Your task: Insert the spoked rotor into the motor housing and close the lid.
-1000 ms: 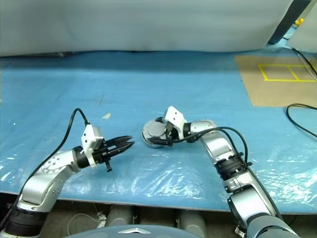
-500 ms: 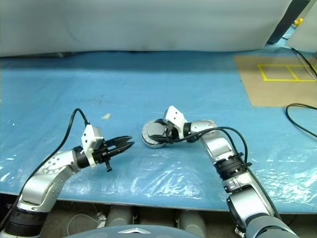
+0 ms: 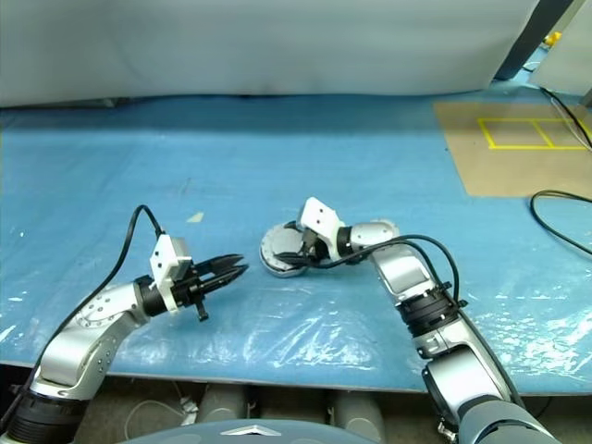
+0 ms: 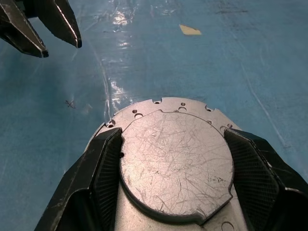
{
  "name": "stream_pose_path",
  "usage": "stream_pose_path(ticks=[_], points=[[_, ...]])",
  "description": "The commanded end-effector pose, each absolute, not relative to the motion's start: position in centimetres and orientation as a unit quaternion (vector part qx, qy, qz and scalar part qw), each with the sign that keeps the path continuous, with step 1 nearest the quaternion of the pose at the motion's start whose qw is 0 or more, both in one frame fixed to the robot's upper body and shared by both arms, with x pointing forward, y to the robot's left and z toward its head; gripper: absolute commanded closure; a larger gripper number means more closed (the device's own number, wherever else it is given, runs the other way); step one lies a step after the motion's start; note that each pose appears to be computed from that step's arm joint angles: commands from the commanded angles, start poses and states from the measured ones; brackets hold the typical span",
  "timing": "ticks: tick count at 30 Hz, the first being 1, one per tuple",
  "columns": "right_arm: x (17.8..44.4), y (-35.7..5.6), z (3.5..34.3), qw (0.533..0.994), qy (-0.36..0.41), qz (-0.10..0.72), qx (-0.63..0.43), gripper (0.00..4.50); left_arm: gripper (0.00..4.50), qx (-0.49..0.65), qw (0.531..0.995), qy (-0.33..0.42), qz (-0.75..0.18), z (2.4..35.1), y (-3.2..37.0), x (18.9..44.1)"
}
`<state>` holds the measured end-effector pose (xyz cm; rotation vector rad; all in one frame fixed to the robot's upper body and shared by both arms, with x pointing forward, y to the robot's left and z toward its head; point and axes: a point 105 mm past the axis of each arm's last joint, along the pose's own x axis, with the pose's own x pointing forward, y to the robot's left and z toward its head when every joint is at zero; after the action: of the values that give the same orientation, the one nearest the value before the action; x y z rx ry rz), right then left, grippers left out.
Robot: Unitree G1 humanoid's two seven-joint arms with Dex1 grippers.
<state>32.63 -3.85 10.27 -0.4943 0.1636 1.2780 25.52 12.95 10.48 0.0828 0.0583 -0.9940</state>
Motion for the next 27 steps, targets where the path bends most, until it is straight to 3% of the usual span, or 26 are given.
stream_pose_path(ticks=[1,10,14,16,27], points=[[32.5,-2.3,13.2,0.765,0.014,0.594,-0.25,1.51,3.54,0.046,0.881,0.01,-0.471,11.4,13.3,25.6],[32.1,-1.4,13.0,0.76,0.043,0.613,-0.213,1.51,3.54,0.039,0.884,0.015,-0.465,11.2,13.4,25.2],[32.4,-1.3,10.6,0.774,0.103,0.607,-0.152,1.51,3.54,0.038,0.885,0.016,-0.464,11.1,13.3,25.1],[33.0,-1.5,9.1,0.782,0.123,0.587,-0.169,1.51,3.54,0.037,0.885,0.016,-0.463,11.1,13.3,25.1],[33.0,-2.1,7.6,0.788,0.121,0.575,-0.182,1.51,3.54,0.037,0.885,0.018,-0.464,11.0,13.2,25.0]])
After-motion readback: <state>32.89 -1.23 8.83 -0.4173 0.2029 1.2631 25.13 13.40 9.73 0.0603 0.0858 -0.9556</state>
